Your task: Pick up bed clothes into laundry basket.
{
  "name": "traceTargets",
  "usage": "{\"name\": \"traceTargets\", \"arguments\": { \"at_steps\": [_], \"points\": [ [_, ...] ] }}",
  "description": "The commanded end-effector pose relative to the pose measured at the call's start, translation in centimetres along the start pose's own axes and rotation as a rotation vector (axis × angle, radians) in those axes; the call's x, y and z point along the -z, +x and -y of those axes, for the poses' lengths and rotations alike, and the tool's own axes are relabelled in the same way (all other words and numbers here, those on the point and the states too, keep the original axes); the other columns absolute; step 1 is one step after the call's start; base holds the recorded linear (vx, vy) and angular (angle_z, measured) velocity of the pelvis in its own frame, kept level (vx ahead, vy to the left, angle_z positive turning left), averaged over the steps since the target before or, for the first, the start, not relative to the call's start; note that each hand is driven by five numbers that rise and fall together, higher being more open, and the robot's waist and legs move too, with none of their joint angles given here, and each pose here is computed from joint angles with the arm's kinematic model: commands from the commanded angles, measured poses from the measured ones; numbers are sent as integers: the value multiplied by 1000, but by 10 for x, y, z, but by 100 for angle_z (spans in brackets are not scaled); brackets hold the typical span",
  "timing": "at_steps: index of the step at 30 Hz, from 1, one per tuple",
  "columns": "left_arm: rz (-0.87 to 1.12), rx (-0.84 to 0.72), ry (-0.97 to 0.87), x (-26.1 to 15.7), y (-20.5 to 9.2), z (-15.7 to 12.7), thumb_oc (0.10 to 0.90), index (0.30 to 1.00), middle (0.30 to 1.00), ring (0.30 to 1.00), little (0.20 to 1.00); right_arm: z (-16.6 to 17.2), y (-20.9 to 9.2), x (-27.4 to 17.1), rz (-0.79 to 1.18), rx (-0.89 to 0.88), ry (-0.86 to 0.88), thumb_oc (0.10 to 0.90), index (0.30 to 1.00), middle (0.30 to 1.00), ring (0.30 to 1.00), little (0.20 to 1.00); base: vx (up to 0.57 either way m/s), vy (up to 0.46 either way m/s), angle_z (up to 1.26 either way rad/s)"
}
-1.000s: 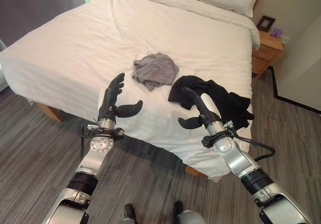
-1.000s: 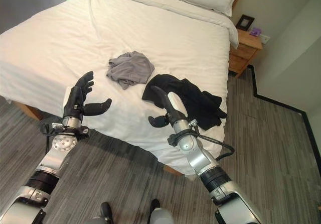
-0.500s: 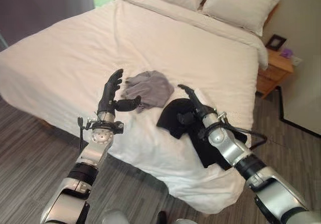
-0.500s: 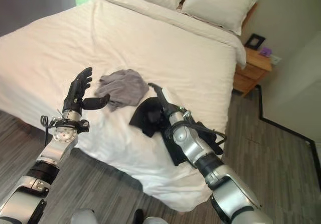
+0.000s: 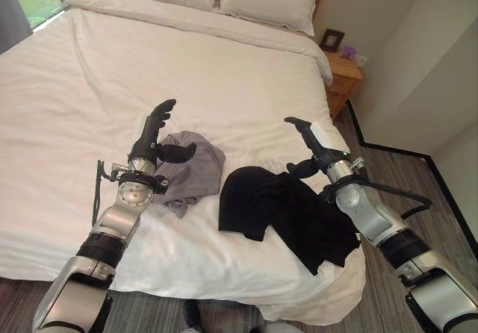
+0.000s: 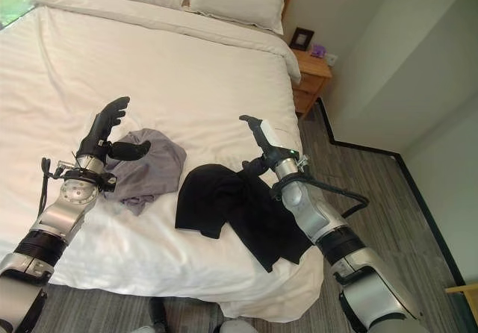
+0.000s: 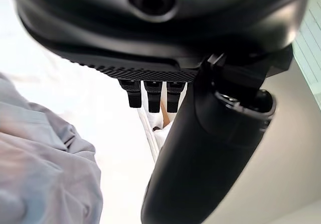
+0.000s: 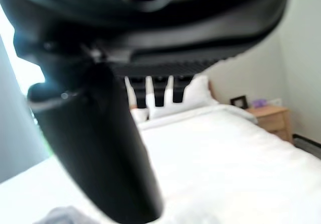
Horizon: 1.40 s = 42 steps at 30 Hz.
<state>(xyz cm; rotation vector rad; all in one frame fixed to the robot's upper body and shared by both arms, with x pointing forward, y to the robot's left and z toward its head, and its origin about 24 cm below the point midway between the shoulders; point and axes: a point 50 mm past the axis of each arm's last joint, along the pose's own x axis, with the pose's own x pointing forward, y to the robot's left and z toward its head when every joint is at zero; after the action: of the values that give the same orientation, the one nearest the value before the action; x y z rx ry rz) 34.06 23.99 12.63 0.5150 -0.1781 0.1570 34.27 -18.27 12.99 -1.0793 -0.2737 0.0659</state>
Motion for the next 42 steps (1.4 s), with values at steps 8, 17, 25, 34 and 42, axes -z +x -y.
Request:
{"name": "traceTargets", "arguments": {
  "at_steps": [8, 17, 25, 34, 42],
  "points": [
    [-138, -23, 99, 54, -45, -30, 800, 900, 900, 900, 900, 51, 17, -11, 78, 130, -116, 800, 900, 900, 900, 900, 60, -80, -18],
    [-224, -31, 603, 67, -48, -94, 800, 900, 900, 900, 900, 48, 10, -10, 96, 93, -120, 800, 900, 900, 900, 900, 14, -26, -12],
    [-221, -95, 831, 58, -50, -129, 800, 900, 900, 900, 900, 40, 1, 4, 59, 69, -128, 800, 900, 900, 900, 900, 7, -9, 0],
    [-357, -31, 984, 89, -74, -133, 800, 900, 900, 900, 900, 27, -3, -3, 90, 35, -120, 800, 900, 900, 900, 900, 12, -6, 0],
    [-321, -41, 1018, 86, -72, -129, 800, 900, 900, 900, 900, 21, -5, -2, 85, 26, -106, 800, 900, 900, 900, 900, -1, 1, 0]
  ]
}}
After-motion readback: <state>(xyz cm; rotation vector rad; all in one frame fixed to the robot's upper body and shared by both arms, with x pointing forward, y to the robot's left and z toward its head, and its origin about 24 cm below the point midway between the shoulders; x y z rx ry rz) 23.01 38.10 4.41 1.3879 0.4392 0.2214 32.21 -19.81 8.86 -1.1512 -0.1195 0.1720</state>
